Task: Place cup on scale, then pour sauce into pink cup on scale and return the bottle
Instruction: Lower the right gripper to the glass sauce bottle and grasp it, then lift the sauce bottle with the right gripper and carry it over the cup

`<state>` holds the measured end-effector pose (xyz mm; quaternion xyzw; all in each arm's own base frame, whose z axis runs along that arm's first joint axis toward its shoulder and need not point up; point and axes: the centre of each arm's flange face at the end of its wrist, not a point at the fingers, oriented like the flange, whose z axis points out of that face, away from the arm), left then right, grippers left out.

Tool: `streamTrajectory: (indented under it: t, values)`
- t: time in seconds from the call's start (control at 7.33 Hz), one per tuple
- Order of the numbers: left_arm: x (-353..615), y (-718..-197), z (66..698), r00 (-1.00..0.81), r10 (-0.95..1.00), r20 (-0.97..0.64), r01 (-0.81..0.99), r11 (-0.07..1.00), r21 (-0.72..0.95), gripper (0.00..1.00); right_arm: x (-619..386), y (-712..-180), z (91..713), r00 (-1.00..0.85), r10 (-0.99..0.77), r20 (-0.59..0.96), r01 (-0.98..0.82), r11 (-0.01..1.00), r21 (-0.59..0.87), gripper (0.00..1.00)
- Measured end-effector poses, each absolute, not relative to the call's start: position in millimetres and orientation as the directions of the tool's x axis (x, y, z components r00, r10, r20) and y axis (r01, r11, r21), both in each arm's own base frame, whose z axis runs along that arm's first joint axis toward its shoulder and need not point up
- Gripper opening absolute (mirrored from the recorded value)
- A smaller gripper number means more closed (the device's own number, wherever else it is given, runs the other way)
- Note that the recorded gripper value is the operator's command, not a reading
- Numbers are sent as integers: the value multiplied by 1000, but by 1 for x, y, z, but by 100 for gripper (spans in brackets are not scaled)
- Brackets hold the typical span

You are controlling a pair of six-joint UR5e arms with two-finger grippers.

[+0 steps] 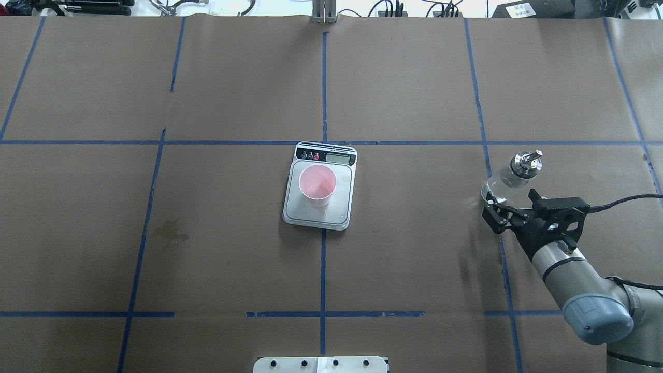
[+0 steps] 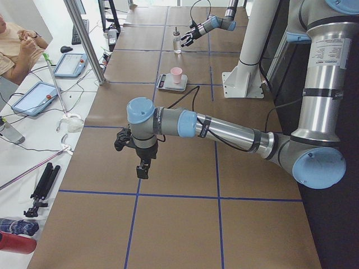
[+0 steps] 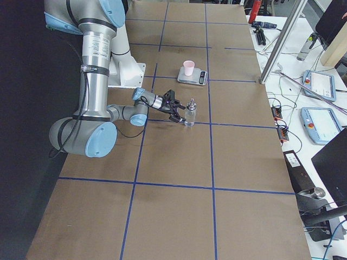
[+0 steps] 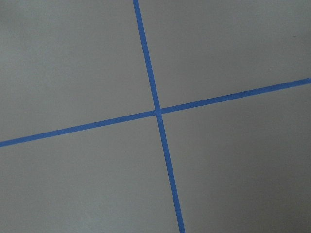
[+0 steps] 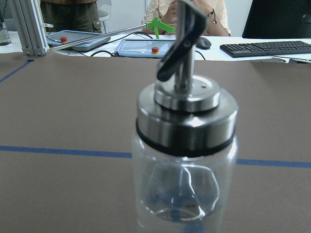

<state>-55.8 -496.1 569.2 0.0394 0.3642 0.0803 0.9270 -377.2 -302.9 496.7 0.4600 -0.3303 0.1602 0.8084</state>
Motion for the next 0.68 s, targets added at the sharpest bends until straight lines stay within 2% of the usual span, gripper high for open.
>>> streamTrajectory:
  t: [0.27,0.68]
  values:
    - [-53,-470,593,687,144,-712,-118,989,86,100,-378,-304,494,727,-44,685,-569,519,638,100]
    - [-55,-459,598,683,134,-718,-114,991,76,100,-377,-308,495,731,-33,681,-577,502,644,100]
